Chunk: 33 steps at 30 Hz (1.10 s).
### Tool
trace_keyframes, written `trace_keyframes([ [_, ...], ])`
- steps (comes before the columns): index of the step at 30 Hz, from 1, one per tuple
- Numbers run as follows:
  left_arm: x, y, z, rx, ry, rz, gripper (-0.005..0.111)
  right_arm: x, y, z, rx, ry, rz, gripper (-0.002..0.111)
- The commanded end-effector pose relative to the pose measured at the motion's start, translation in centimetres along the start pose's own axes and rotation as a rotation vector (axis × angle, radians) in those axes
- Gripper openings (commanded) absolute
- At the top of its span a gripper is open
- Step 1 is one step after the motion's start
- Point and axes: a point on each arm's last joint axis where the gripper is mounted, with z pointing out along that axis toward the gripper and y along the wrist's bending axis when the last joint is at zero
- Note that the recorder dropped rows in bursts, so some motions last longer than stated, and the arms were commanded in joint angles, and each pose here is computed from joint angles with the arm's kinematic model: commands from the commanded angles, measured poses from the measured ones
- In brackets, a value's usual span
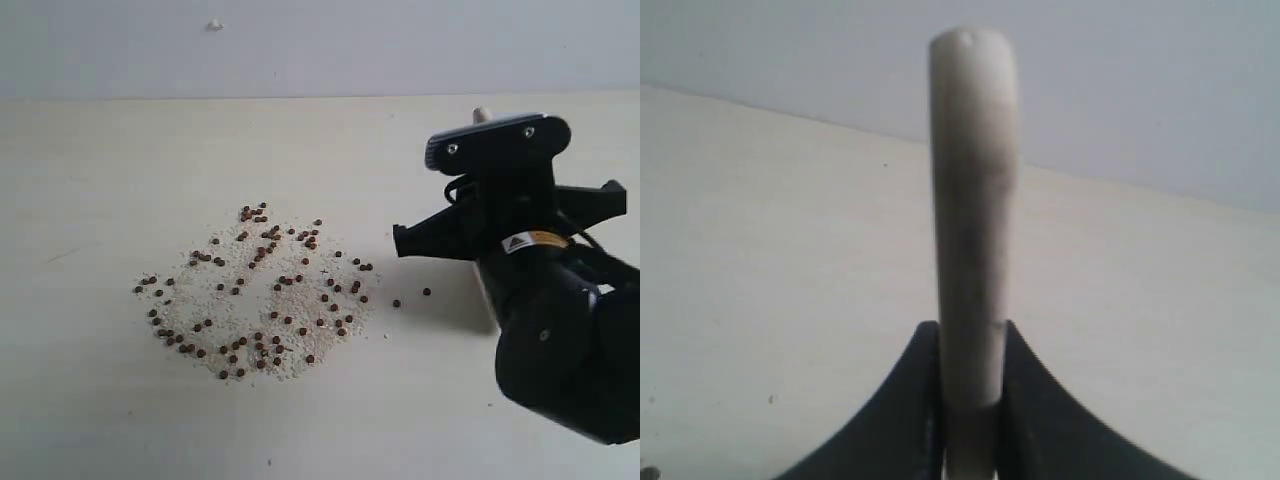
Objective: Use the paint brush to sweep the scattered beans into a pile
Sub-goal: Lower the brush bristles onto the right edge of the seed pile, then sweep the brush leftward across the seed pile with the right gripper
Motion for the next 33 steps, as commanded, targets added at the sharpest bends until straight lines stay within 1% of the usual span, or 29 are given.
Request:
trace_keyframes([
  [1,-0.1,0.0,0.0,0.004,-0.005,-0.007,0.0,1.4,1.0,0.6,0.0,0.002,0.025,0.0],
  [9,-0.1,0.0,0.0,0.004,-0.005,-0.009,0.0,2.2,2.4,0.8,-0.118,0.048,0.175,0.0],
  [12,-0.1,0.0,0.0,0.005,-0.006,-0.009,0.0,2.1,2.7,0.8,-0.133,0.063,0.232,0.0],
  [16,-0.1,0.0,0.0,0.005,-0.006,-0.009,0.0,1.2,3.8,1.1,-0.178,0.079,0.261,0.0],
  [21,-0.1,0.0,0.0,0.005,-0.006,-0.009,0.0,-0.8,5.3,1.7,-0.218,0.05,0.285,0.0],
  [28,-0.1,0.0,0.0,0.005,-0.006,-0.009,0.0,-1.2,8.1,3.3,-0.247,0.082,0.288,0.0],
  [33,-0.1,0.0,0.0,0.005,-0.006,-0.009,0.0,-1.7,9.5,3.9,-0.281,0.102,0.306,0.0],
])
